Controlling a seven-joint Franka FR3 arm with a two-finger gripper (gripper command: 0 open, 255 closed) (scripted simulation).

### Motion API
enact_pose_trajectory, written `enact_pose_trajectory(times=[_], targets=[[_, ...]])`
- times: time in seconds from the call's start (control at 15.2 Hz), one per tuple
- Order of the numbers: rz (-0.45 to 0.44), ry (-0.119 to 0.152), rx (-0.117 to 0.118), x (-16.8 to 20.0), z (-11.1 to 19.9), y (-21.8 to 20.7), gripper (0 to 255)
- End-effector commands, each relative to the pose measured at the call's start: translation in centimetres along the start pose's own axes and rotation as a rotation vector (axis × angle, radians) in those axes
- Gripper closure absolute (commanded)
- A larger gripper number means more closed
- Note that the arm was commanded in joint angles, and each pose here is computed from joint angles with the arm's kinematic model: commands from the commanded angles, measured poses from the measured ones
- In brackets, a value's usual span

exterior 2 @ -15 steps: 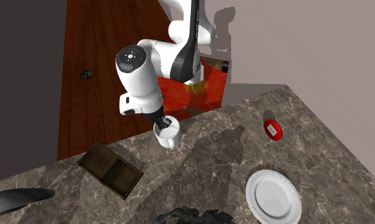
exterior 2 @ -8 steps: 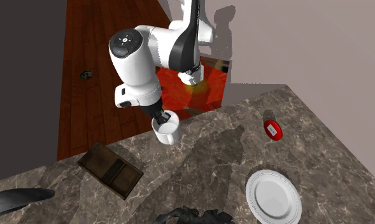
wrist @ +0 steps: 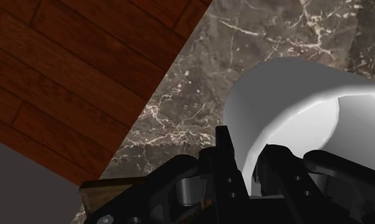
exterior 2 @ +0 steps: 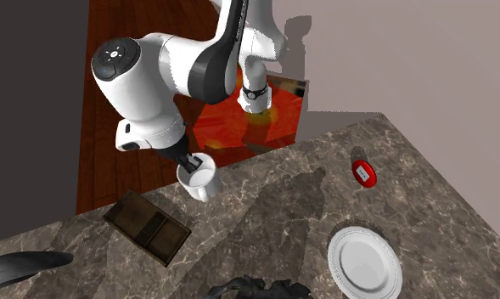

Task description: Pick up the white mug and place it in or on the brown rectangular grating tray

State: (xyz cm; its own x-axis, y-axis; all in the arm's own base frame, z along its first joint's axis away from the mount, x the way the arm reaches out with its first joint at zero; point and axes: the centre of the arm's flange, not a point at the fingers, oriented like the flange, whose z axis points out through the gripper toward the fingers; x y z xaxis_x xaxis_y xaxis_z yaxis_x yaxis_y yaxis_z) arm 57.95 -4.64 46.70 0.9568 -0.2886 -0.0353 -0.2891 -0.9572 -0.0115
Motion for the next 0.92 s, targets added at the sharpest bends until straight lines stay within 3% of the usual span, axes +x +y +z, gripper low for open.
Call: enact_pose_trajectory(times=[0.0,0.86], targets=[[-0.001,0.001,-0.001,2.5,-0.4,1.2,255],[-0.001,0.001,-0.001,17.4,-2.2,9.5,255]])
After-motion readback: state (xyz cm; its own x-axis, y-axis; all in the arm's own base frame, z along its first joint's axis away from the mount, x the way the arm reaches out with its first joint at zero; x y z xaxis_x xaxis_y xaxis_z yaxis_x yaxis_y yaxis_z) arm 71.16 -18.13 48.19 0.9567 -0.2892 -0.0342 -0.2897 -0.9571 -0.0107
